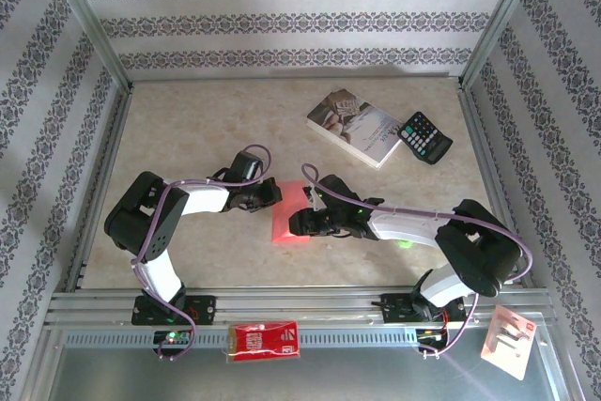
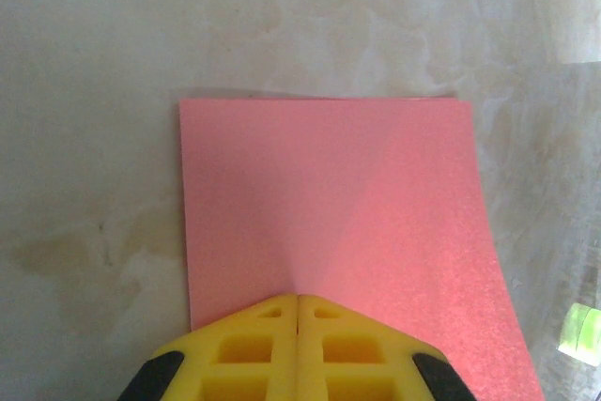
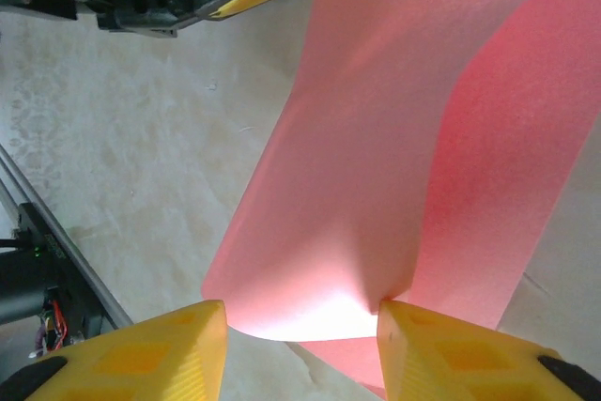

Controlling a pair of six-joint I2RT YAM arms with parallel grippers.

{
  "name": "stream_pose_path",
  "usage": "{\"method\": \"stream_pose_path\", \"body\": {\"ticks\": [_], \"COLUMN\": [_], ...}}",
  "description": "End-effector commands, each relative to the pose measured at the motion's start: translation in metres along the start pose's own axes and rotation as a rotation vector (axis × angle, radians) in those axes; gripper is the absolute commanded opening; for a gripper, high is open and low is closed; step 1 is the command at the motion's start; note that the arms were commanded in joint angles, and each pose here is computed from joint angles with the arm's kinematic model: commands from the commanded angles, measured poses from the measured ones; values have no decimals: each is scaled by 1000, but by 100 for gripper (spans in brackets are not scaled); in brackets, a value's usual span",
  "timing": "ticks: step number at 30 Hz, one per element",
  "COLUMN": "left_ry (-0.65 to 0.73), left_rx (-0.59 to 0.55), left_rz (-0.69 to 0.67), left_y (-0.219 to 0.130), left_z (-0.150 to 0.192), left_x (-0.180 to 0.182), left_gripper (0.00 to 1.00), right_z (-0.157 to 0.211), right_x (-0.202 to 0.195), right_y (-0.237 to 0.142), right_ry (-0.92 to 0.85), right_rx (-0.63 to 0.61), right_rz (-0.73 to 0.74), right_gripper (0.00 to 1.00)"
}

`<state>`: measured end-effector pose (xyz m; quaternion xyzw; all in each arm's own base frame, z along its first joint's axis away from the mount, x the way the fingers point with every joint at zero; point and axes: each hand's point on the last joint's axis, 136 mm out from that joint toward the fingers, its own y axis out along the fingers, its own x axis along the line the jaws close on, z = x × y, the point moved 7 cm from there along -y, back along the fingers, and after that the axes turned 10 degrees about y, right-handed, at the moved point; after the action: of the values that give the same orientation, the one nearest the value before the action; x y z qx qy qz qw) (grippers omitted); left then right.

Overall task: Fold a paper plane with a square sheet of paper (pick it up from the middle)
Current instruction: Fold the triangle at the bottom-center of the table.

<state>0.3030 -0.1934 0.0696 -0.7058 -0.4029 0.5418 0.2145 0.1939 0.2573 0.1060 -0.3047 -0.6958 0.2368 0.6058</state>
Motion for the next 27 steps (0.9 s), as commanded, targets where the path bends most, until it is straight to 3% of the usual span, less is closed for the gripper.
{"method": "stream_pose_path", "body": {"ticks": [1,17,27], "left_ry": [-41,-36,-33], "left_rx": [83,80,79], "left_rz": [-157,-157,-154], "left_y": [1,-1,0], "left_z": [25,23,20], "left_x": [31,29,27], "left_gripper": [0,0,0], "right_z": [-13,-44,-66], "right_x": [2,-4,-24], "right_y": [2,8,16], "right_ry": [-24,12,245], "right_rx": [-36,-53,-82], "right_rz": [-2,-10,3], "right_gripper": [47,51,26]}}
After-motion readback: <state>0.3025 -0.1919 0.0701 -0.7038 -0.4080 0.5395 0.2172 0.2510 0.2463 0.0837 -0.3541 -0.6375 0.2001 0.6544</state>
